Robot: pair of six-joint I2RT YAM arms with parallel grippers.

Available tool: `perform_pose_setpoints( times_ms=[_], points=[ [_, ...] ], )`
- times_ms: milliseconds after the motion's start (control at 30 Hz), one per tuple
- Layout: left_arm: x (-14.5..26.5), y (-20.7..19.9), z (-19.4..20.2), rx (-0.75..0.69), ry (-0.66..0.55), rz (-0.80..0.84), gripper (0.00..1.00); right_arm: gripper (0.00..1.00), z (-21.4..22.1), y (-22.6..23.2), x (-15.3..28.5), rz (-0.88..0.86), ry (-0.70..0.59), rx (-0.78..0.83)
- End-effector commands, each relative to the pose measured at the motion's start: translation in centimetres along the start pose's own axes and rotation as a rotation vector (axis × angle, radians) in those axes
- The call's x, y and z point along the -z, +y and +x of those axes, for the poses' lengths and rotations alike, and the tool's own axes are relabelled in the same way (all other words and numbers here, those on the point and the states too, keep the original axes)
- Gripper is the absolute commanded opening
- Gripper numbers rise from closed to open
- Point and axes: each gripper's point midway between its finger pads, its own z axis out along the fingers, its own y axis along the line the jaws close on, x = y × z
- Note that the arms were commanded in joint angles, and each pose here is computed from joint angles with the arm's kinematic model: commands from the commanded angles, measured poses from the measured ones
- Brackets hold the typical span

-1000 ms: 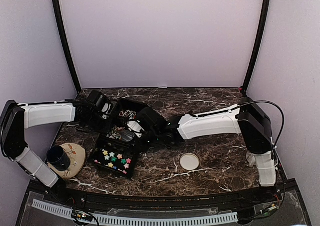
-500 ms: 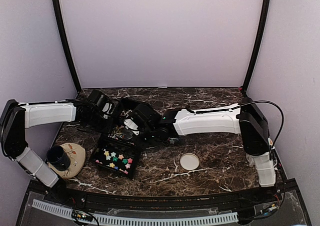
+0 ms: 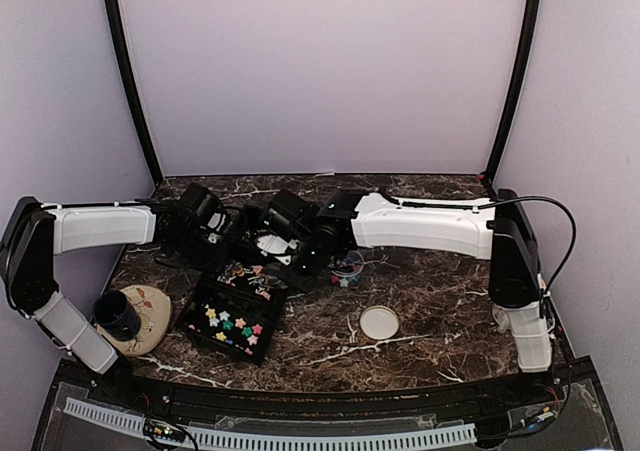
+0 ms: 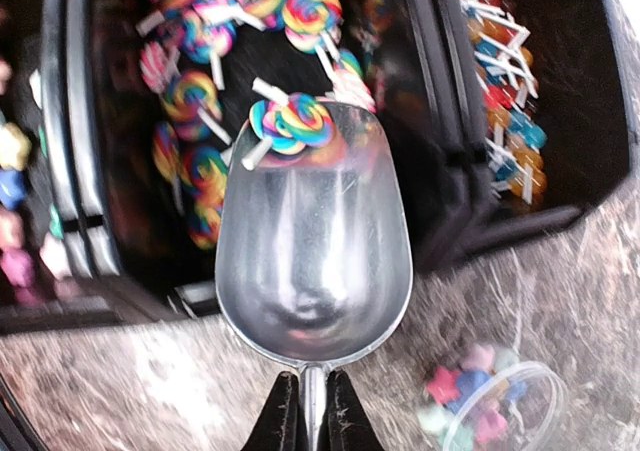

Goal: Pack the candies
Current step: Scoop the fake candies from the plate.

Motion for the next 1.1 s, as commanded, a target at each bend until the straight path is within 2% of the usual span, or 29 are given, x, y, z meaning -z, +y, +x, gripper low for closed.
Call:
perform_pose_setpoints(
  times_ms=[0, 267, 367, 700, 800, 1067],
  points=[
    [1.8, -1.4, -2.6, 0.012, -0.08, 0.06, 0.0, 0.0, 1.7, -2.3, 2.5, 0.05, 0.085, 0.035],
    [2.0, -1.3, -2.8, 0.011, -0.089, 0.056, 0.0, 0.0, 1.6, -2.6, 2.4, 0.061, 0.156, 0.092],
    [2.2, -1.3, -3.0, 0.012, -0.1, 0.056, 0.0, 0.0, 1.8, -2.0, 0.6, 0.041, 0.221, 0.133],
    [3.2, -1.4, -3.9, -0.005, -0.157, 0.049, 0.0, 0.0, 2.9, 0.1, -3.2, -0.035, 0.277, 0.21],
    [3.6, -2.0, -4.1, -0.027, -0.178, 0.058, 0.0, 0.0, 2.4, 0.7, -4.2, -0.051, 0.26, 0.212],
    [4.5, -3.2, -4.5, -0.045, -0.225, 0.12, 0.0, 0.0, -0.5, 4.2, -5.5, -0.174, 0.116, 0.27]
  ],
)
